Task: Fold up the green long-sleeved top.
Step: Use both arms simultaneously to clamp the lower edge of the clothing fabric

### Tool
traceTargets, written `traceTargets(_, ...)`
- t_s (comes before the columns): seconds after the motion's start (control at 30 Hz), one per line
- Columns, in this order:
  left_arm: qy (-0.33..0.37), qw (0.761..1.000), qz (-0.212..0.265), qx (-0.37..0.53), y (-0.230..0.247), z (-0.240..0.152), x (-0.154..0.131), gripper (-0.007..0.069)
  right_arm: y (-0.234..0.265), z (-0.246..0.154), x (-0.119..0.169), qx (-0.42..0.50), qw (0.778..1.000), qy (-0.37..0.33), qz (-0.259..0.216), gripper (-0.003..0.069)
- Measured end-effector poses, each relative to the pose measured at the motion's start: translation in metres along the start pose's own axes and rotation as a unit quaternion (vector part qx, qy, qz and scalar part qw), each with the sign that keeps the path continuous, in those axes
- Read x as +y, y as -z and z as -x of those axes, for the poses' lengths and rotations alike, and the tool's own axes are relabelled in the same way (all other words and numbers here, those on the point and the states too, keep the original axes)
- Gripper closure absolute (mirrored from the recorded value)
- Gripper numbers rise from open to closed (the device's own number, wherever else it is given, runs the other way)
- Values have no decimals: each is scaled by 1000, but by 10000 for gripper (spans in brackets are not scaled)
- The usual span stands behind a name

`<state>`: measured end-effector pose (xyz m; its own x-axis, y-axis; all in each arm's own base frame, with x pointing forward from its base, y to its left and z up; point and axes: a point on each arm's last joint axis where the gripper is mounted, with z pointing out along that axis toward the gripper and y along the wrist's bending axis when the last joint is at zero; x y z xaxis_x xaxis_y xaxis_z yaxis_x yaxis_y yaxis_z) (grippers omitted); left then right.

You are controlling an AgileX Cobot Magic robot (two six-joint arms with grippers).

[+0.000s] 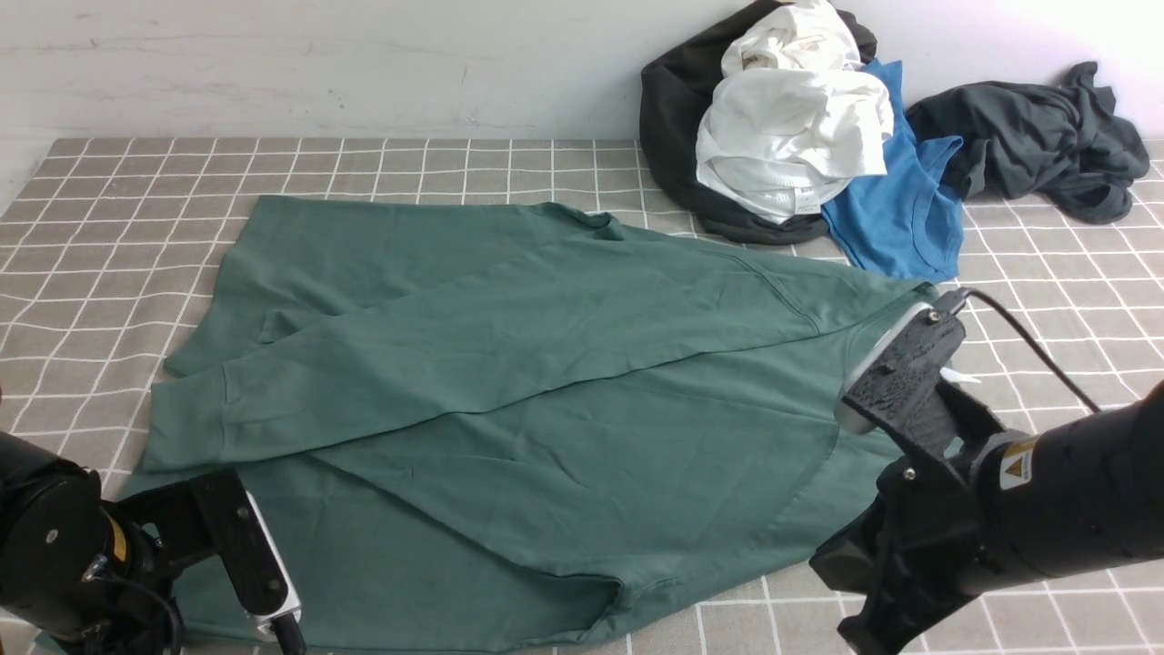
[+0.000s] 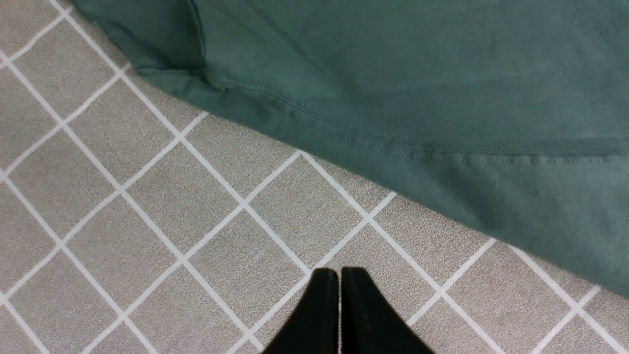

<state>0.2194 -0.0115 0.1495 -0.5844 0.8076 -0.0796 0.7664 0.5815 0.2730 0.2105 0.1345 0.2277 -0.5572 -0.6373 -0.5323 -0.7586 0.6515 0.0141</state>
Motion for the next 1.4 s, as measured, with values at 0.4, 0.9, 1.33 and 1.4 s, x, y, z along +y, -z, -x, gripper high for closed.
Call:
traceTargets(0.4, 111, 990, 63, -52, 55, 6, 21, 613, 0, 1, -1, -4, 1000, 5, -3, 659)
traceTargets(0.9, 236, 972, 2, 0, 46, 1, 11, 508, 20, 31, -10, -36, 992, 115, -41, 659)
traceTargets(1.33, 70, 992, -65, 77, 1, 4, 6, 282, 19, 27, -2, -20, 991, 129, 6, 659)
traceTargets(1.4, 51, 992, -79, 88, -7, 3, 4, 328, 21, 27, -2, -22, 991, 131, 5, 659)
